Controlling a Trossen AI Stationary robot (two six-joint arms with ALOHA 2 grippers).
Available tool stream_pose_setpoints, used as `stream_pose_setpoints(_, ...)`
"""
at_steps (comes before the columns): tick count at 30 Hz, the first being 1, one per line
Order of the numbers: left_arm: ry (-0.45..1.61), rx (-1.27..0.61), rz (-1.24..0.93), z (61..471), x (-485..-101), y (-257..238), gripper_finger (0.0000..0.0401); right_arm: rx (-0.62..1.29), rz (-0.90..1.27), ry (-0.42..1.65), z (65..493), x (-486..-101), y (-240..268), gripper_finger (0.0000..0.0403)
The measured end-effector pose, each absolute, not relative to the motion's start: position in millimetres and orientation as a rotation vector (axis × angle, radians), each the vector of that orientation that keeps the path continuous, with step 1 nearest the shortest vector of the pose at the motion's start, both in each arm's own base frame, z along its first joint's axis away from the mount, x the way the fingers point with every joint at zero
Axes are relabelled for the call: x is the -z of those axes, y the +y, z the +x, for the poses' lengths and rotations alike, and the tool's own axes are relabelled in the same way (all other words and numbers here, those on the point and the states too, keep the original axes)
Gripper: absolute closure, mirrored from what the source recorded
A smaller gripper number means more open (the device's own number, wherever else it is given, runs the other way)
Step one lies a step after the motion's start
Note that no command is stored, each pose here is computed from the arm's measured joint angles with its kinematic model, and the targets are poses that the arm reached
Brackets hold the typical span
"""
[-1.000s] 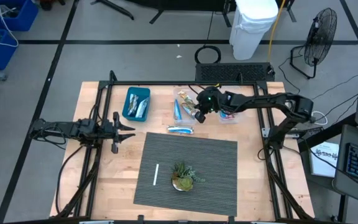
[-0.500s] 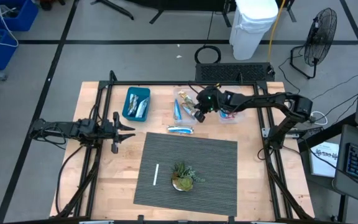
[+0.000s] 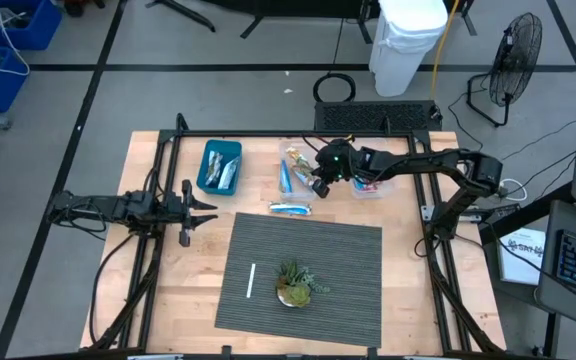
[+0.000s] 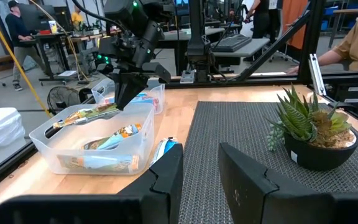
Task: Pick and place Granola Bars by type
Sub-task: Put the yellow granola bar into the left transparent bin
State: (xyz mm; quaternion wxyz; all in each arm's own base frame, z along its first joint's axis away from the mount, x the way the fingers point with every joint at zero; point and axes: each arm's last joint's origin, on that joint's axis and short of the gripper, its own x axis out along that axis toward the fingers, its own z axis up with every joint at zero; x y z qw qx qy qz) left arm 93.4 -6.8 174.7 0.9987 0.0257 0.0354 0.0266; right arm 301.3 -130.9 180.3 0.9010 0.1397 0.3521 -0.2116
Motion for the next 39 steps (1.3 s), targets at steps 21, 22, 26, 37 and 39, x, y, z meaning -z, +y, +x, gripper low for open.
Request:
stream_pose_setpoints(21, 0.071, -0.053, 0.052, 93.4, -174.7, -6.8, 0.0293, 0.373, 0.309, 0.593, 311.6, -189.5, -127.6, 0.0333)
stream_pose_setpoints(22, 0.071, -0.053, 0.051, 93.4, -174.7, -6.8, 0.0293, 0.336, 0.311, 0.573, 313.8, -191.2, -125.1, 0.0331)
stream_pose_setpoints(26, 0.071, -0.053, 0.052, 93.4, -174.7, -6.8, 0.0293, 0.136, 0.306, 0.489, 323.4, -199.4, -111.2, 0.0328)
stream_pose_setpoints(37, 0.071, -0.053, 0.052, 93.4, -174.7, -6.8, 0.0293, -0.281, 0.257, 0.427, 298.2, -215.2, -42.8, 0.0351)
stream_pose_setpoints(39, 0.071, -0.053, 0.052, 93.4, -174.7, -6.8, 0.0293, -0.280, 0.232, 0.392, 282.9, -211.4, -31.6, 0.0355)
